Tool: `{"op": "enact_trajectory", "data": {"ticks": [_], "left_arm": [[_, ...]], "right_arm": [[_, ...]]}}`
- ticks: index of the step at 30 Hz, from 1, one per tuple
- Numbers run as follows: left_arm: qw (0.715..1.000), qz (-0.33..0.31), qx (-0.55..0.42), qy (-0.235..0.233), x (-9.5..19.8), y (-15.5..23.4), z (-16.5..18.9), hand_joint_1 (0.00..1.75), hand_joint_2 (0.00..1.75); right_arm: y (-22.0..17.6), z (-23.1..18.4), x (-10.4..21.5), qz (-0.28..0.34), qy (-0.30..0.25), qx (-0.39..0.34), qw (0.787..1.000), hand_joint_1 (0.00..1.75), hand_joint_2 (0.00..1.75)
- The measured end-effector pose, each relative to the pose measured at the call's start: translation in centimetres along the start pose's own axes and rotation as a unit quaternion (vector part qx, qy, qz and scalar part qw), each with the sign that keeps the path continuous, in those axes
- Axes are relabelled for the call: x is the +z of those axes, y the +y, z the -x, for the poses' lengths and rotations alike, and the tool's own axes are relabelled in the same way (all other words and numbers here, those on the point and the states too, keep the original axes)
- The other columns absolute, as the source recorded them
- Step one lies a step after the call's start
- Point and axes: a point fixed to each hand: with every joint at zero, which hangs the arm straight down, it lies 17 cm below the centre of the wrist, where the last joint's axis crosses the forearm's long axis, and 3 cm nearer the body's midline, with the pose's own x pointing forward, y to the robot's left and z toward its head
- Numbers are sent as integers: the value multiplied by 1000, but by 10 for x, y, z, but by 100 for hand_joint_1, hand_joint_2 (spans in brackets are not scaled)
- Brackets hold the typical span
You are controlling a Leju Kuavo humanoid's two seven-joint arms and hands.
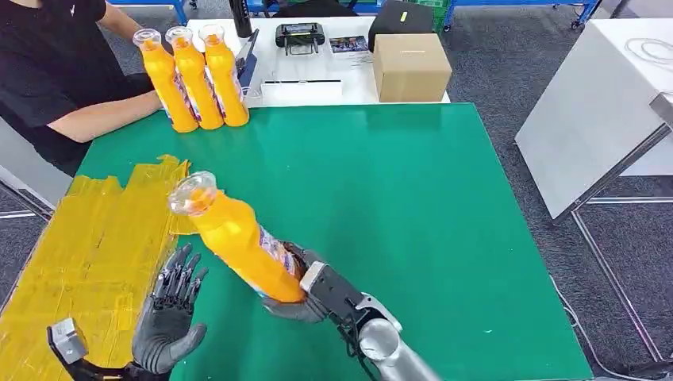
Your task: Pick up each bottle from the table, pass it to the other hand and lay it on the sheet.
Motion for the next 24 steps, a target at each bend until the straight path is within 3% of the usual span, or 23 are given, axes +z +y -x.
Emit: {"op": "enact_trajectory", "data": {"ticks": [11, 23, 24], "left_arm": [[1000, 10, -18, -3, -8, -8, 2, 0, 175], [1000, 6, -11, -3, -9, -4, 2, 0, 175], [1000, 6, -11, -2, -9, -4, 3, 175, 175]], "right_arm": [[80, 30, -6, -94, 48, 4, 994, 175, 175], [112, 45, -7, -147, 70, 27, 986, 175, 175], [113, 46, -7, -148, 71, 28, 986, 175, 175]]}}
